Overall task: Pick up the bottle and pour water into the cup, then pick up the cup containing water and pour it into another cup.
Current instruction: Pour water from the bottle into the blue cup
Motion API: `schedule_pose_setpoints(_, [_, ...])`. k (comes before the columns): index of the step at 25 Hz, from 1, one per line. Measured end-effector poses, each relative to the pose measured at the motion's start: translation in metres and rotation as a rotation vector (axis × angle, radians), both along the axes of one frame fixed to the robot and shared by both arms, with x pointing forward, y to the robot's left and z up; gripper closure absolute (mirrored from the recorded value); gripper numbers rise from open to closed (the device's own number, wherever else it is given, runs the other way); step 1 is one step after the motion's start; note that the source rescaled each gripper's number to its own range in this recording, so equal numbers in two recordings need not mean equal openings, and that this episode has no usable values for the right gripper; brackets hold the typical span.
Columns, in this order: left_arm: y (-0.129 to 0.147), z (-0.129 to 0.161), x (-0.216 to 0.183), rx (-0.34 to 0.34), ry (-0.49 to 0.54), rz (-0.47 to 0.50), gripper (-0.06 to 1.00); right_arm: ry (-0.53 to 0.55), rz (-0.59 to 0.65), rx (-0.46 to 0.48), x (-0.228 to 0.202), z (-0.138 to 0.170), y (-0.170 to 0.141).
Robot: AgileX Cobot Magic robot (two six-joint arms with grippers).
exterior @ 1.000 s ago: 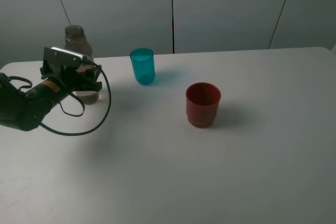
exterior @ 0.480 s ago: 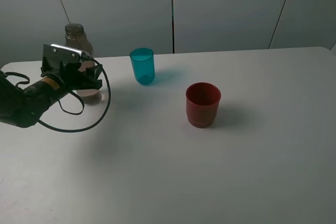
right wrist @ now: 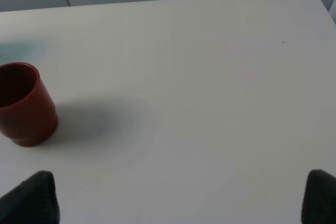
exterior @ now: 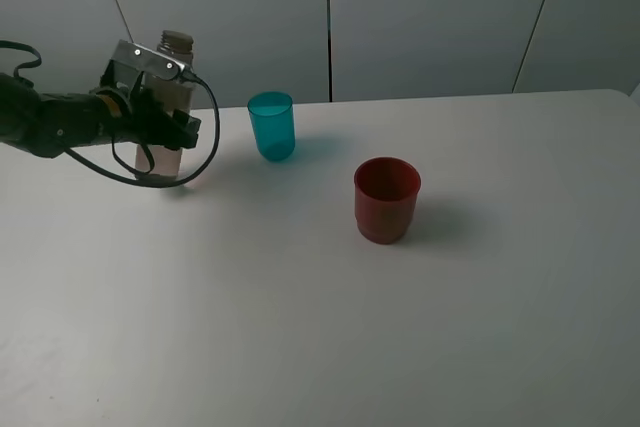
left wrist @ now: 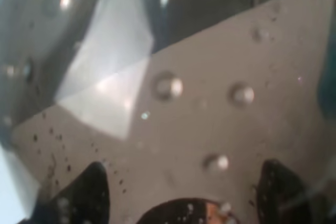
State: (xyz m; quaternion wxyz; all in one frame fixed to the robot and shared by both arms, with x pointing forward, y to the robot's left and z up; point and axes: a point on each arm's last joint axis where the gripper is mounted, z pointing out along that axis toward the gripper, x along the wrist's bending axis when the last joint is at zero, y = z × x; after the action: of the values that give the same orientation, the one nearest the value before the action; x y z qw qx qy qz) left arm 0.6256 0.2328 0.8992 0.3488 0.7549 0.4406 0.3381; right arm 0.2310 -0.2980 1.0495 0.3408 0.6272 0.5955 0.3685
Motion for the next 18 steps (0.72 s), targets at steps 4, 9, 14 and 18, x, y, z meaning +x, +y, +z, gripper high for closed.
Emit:
schedule_pose_setpoints(4, [-0.003,0.005,0.008,0.099,0.059,-0.042,0.94,0.0,0.0,0.0,0.0,0.0,0.0])
schedule_pose_setpoints(9, [0.001,0.013,0.017,0.259,0.133,-0.093,0.94,0.0,0.0,0.0,0.0,0.0,0.0])
schedule_pose_setpoints(14, [-0.003,0.018,0.021,0.338,0.108,-0.157,0.94,0.0,0.0,0.0,0.0,0.0,0.0])
schedule_pose_setpoints(18, [-0.011,0.022,0.023,0.384,0.047,-0.236,0.94,0.0,0.0,0.0,0.0,0.0,0.0])
